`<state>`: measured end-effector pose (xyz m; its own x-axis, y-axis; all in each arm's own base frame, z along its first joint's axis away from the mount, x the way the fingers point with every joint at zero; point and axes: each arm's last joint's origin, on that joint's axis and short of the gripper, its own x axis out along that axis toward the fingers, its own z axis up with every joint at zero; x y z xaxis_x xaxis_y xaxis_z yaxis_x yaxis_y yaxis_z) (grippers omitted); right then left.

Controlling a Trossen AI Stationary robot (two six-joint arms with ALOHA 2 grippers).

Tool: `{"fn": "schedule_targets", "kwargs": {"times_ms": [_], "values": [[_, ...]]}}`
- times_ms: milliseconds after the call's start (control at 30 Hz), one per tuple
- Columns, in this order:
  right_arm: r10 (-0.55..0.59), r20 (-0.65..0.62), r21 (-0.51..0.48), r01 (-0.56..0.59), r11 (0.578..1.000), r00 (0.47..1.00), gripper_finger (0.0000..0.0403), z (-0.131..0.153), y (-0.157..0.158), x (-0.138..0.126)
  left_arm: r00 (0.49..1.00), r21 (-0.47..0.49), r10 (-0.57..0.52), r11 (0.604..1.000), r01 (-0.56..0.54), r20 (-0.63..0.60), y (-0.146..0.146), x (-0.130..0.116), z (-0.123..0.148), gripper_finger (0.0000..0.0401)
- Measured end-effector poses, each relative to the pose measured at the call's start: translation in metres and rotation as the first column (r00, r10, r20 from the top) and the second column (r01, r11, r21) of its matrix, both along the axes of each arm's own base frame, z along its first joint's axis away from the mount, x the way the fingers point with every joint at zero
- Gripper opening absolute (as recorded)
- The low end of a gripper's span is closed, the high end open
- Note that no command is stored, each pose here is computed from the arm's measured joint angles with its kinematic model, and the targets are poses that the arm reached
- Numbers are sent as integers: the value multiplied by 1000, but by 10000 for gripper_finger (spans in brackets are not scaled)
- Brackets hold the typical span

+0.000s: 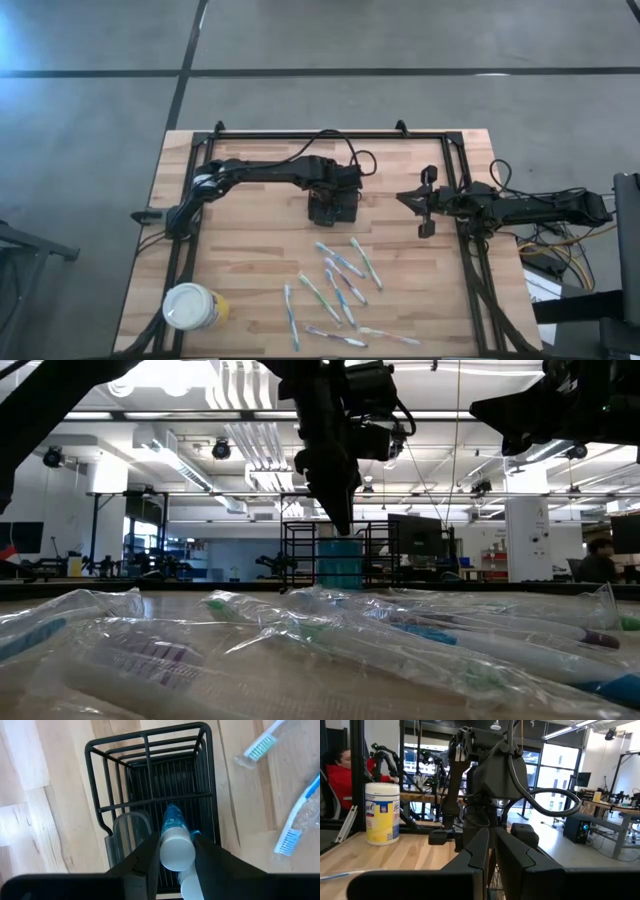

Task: Pick & Place toothbrushing station
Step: Put the mouthwash into the wire organizer

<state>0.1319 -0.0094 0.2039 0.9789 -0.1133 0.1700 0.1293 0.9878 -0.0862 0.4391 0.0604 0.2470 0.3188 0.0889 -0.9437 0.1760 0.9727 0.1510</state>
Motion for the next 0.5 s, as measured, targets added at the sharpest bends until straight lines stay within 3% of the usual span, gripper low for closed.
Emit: {"fn": "schedule_targets", "kwargs": {"times_ms": [200, 500], "values": [[0, 0, 0, 0, 1000, 1000, 27, 0, 0, 0, 1000, -1, 1, 1000, -1, 22, 0, 3, 1, 152], [0, -2, 0, 0, 1000, 1000, 27, -1, 0, 0, 999, -4, -1, 1000, 1, 46, 1, 5, 3, 159]]}}
